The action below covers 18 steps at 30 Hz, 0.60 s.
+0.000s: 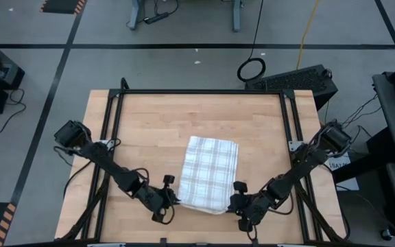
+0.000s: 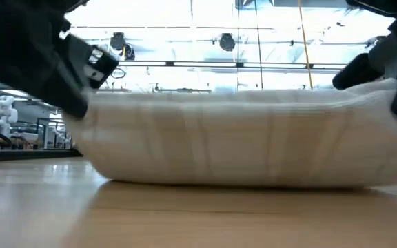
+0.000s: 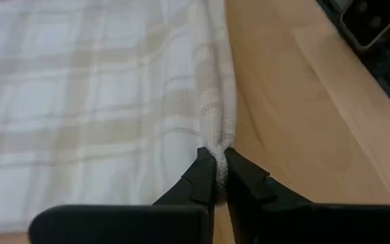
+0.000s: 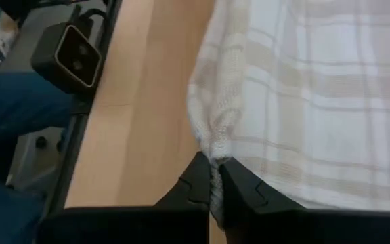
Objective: Roll towel
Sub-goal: Roll the white towel
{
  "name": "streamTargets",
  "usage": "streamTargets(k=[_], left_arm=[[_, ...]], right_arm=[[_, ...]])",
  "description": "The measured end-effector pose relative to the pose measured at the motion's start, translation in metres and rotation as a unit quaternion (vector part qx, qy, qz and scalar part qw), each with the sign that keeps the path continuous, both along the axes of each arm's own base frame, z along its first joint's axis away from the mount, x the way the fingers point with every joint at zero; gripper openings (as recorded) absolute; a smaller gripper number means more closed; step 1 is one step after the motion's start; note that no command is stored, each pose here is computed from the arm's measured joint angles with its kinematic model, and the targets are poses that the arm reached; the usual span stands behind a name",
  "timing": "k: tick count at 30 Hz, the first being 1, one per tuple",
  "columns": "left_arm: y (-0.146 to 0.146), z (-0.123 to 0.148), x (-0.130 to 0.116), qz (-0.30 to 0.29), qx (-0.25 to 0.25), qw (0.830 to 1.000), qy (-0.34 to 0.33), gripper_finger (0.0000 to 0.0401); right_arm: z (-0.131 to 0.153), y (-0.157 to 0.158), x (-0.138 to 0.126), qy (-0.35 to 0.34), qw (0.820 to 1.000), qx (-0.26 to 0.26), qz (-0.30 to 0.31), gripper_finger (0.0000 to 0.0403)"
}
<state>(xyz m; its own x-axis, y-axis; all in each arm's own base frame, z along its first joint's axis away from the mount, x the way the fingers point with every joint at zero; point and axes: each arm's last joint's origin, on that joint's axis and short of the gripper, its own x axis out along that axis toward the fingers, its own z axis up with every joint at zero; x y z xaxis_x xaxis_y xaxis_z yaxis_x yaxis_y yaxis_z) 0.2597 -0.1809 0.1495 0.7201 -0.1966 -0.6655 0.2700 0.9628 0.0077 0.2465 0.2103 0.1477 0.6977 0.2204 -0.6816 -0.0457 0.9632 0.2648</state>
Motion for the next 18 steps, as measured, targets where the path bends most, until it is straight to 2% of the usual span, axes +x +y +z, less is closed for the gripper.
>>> streamTargets(k=[7,10,13,16,18], left_arm=[[-0.008,-0.020,0.003,0.011,-0.006,1.000,0.011,0.0026],[-0.008,-0.026,0.006,0.013,-0.008,1.000,0.007,0.0026],[-0.008,-0.027,0.007,0.022,-0.014,1.000,0.009,0.0026],[-0.008,-0.029,0.006,0.025,-0.014,1.000,0.011,0.0026],[-0.008,-0.028,0.006,0.026,-0.016,0.999,0.010,0.0026]], right_arm=[[-0.014,0.002,0.000,0.014,1.000,-0.024,0.003,0.0004],[-0.016,0.003,-0.001,0.014,0.999,-0.042,0.024,0.0020],[-0.016,0.008,-0.006,0.008,0.996,-0.066,0.061,0.0067],[-0.016,0.017,-0.016,-0.006,0.992,-0.094,0.086,0.0132],[-0.016,0.024,-0.023,-0.029,0.986,-0.130,0.097,0.0176]])
